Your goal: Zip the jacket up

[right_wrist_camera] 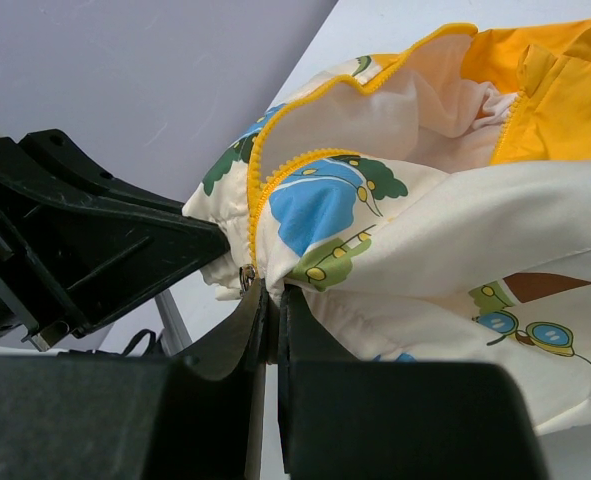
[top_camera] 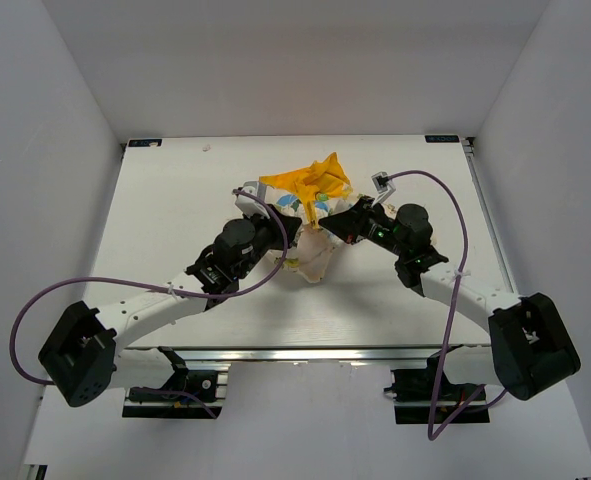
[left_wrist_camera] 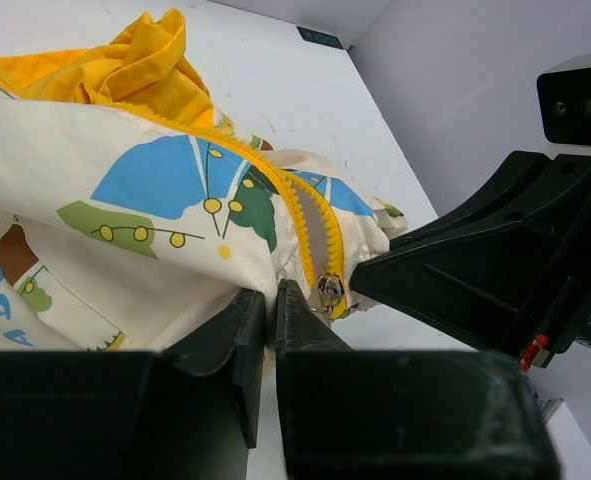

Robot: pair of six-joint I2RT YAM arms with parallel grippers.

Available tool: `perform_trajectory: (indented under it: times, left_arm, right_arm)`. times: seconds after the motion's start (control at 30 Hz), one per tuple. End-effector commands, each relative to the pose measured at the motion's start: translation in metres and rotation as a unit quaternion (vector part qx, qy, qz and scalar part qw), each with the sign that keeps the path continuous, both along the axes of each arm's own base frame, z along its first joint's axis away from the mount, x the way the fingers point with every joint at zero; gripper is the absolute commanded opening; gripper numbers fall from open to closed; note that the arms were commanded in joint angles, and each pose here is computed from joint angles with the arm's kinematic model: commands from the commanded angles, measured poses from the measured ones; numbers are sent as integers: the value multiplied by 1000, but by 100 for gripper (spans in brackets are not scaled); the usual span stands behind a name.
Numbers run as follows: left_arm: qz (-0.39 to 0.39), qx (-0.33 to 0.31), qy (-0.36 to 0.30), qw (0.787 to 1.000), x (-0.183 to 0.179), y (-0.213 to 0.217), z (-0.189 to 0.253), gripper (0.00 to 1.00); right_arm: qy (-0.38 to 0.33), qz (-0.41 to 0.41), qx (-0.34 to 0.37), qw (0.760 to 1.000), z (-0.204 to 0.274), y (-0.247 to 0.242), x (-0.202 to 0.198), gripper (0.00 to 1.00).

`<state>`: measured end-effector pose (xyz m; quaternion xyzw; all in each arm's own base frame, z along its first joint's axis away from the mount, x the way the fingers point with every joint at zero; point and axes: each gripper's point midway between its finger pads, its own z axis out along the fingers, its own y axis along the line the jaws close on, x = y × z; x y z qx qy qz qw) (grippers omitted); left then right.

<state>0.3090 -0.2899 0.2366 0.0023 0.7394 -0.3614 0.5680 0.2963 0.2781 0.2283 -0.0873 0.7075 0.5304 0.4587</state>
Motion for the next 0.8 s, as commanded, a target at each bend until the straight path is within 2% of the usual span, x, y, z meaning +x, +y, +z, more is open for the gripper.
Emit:
perform_trajectory:
  times: [0.0,0.43,0.77]
  left_arm:
    - [-9,-19,-14,1000,-3,-1,14,0]
    - [-20,-28,-14,999,-7,-4,18,0]
    - [-4,-26,-14,1000,-5,3,22,0]
  right_arm:
    - [-44,6,24,999,33,4,6,0]
    - [-46,-1,27,999,34,5,10,0]
    - [-36,-3,-8,999,15,-4,-1,0]
